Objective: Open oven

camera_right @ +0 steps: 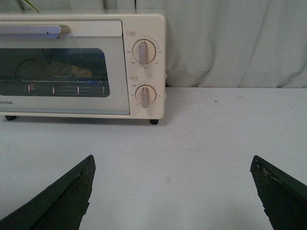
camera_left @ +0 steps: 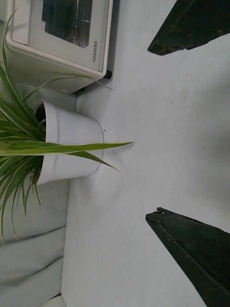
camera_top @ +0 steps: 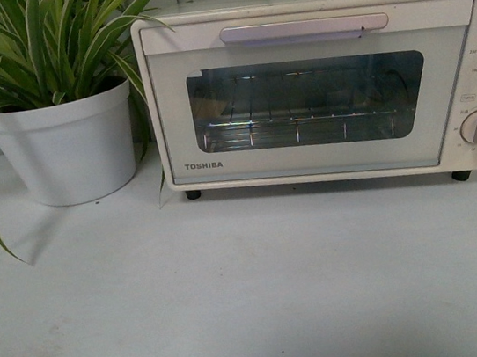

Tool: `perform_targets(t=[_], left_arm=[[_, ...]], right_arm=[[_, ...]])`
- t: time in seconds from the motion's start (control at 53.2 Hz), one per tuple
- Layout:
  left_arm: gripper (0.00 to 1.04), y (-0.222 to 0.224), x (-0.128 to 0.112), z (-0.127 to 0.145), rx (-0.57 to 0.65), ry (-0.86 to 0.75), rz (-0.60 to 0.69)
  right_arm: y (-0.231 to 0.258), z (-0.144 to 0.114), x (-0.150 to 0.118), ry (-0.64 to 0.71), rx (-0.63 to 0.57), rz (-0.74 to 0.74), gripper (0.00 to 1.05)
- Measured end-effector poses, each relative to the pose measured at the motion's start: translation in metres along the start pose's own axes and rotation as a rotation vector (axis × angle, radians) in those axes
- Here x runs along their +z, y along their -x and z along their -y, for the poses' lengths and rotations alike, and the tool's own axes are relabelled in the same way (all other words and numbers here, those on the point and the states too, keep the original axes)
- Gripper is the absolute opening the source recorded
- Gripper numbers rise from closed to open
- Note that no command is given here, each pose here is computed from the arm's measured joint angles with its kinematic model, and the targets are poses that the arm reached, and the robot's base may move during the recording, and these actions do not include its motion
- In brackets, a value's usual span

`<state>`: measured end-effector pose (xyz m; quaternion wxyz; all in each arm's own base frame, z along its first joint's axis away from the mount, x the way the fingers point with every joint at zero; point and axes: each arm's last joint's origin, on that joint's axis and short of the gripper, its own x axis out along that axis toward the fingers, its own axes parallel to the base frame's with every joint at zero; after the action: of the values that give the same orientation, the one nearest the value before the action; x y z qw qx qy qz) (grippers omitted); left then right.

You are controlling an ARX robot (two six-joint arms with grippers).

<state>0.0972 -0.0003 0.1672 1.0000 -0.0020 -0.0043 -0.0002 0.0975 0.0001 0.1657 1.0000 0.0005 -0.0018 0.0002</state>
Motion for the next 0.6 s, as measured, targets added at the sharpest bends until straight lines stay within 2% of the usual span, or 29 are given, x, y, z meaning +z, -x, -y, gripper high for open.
perform_targets(t=[0.602], left_arm=[[0.98,0.0000,0.0001,0.0000,0.000,0.000,0.000]], right_arm=[[0.0000,0.0000,0.0000,0.000,0.000,0.000,0.95]])
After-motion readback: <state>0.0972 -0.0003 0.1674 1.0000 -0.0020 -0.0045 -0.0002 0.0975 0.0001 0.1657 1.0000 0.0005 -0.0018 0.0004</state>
